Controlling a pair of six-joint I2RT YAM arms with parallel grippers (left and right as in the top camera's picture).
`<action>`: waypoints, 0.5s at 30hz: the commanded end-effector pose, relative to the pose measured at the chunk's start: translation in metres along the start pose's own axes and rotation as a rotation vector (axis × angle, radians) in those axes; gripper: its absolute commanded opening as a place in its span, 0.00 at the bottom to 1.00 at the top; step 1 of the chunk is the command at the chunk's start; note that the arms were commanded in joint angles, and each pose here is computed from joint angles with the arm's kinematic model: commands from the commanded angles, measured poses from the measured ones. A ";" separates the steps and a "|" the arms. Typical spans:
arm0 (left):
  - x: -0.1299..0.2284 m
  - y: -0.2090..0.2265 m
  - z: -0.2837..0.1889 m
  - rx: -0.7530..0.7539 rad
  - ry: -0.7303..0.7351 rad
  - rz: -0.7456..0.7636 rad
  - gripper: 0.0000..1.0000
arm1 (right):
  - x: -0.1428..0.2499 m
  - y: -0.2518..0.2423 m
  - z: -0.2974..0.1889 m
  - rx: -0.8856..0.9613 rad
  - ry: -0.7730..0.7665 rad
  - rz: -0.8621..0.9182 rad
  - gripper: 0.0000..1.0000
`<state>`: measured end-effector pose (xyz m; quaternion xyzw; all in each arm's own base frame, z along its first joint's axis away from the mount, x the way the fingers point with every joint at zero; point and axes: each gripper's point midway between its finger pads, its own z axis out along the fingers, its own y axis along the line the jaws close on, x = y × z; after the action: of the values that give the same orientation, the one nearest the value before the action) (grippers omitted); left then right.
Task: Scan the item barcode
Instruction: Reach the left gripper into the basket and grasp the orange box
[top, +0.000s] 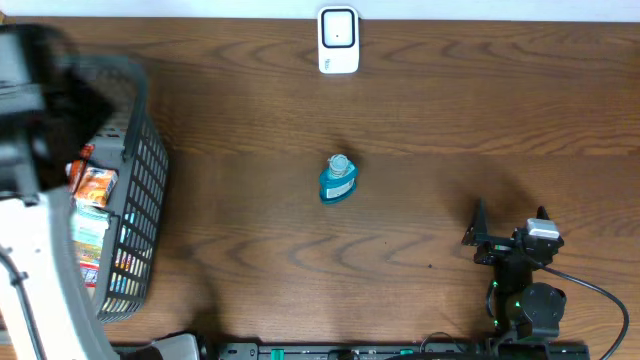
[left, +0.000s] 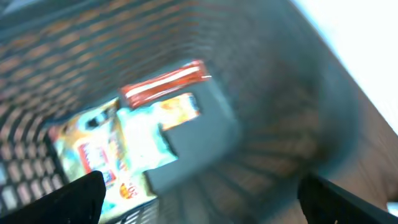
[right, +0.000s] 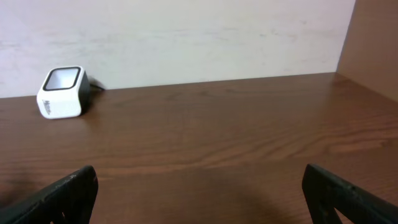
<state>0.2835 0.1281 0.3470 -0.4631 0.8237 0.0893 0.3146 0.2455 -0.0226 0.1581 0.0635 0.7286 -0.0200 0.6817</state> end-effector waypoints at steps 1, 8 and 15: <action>0.014 0.032 0.047 -0.064 0.164 -0.185 0.99 | 0.001 0.000 0.000 0.003 0.002 -0.013 0.99; 0.060 0.070 0.136 -0.081 0.367 -0.357 0.97 | 0.001 0.000 0.000 0.003 0.002 -0.013 0.99; 0.101 0.074 0.201 -0.014 0.383 -0.387 0.96 | 0.001 0.000 0.000 0.003 0.002 -0.013 0.99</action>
<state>0.2699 0.1964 0.1387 -0.6241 0.7637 -0.0234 0.1636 0.2455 -0.0226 0.1580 0.0633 0.7287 -0.0198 0.6816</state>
